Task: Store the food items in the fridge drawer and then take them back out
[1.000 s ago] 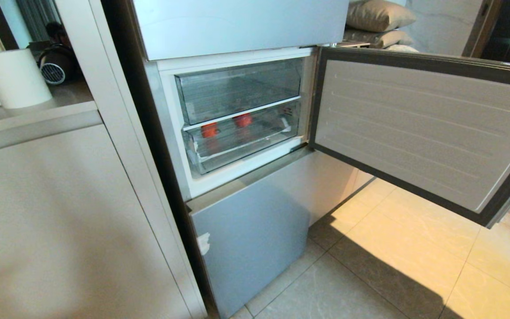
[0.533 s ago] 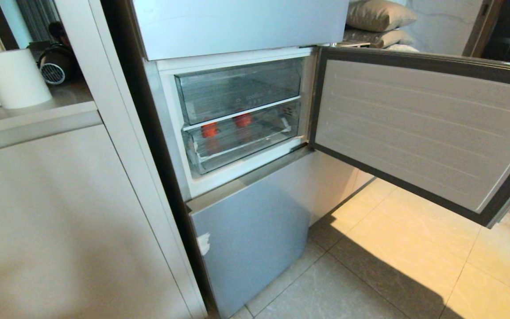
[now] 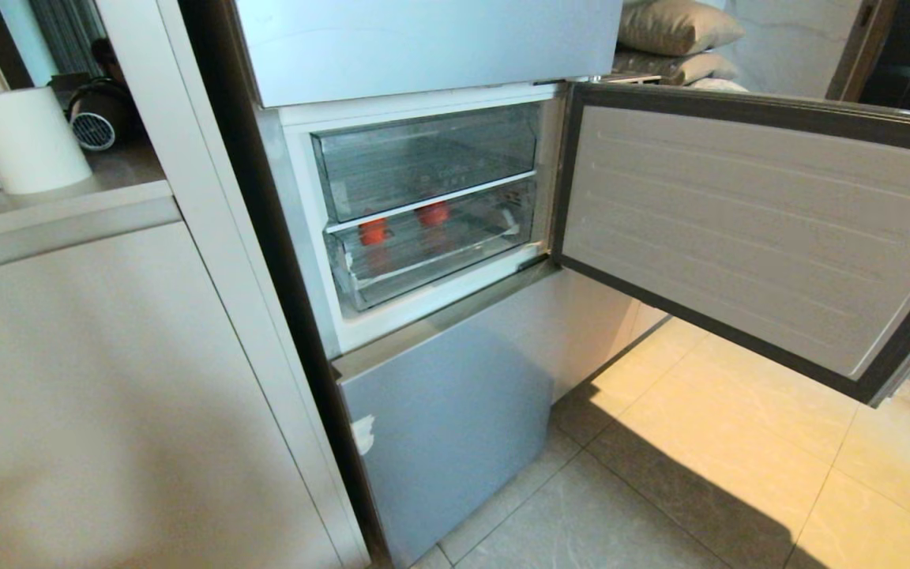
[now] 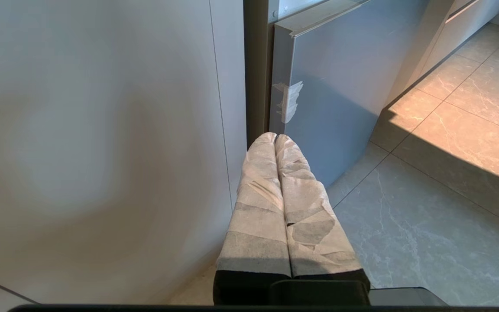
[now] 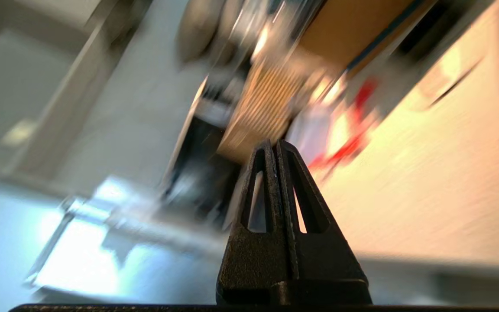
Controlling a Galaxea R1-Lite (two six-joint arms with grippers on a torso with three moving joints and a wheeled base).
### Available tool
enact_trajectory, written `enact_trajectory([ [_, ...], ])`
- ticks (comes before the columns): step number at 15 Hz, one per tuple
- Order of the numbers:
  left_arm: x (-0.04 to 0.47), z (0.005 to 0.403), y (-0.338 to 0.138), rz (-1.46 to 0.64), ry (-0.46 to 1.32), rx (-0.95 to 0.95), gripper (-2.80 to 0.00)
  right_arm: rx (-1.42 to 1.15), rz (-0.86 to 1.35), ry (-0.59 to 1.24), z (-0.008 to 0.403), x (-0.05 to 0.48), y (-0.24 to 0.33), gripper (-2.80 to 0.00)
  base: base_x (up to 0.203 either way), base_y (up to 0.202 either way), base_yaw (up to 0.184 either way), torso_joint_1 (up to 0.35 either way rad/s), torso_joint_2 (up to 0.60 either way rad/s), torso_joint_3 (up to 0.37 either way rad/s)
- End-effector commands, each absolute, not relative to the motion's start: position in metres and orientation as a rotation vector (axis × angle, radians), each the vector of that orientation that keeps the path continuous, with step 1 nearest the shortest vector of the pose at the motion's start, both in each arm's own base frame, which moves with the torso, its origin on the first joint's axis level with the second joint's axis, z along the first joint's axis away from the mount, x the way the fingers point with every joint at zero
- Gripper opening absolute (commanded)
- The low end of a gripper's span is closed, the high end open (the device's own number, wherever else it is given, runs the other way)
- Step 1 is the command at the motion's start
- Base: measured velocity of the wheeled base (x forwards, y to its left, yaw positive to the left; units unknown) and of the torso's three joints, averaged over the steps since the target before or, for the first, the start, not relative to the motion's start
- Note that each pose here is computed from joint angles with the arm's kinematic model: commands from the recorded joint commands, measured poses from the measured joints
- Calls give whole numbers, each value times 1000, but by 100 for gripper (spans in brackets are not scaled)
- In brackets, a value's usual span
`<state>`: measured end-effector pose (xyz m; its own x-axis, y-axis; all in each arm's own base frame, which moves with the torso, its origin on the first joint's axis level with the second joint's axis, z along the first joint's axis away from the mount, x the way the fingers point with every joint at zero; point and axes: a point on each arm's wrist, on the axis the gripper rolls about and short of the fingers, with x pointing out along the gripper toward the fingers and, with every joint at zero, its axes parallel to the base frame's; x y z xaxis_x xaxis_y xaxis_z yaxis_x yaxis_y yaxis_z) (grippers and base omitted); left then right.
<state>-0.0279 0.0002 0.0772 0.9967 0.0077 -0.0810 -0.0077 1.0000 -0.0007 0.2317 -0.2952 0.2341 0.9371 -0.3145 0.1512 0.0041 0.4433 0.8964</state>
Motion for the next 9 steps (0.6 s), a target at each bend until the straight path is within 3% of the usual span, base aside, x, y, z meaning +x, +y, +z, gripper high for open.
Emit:
enact_trajectory([
  [1,-28,77,0,9,81,-1,-280,1189,-62,-207,224,245,-303,-280,0,0,0,0,0,0],
  [9,-28,77,0,9,81,-1,-280,1210,104,-78,219,281,-283,-280,0,0,0,0,0,0],
])
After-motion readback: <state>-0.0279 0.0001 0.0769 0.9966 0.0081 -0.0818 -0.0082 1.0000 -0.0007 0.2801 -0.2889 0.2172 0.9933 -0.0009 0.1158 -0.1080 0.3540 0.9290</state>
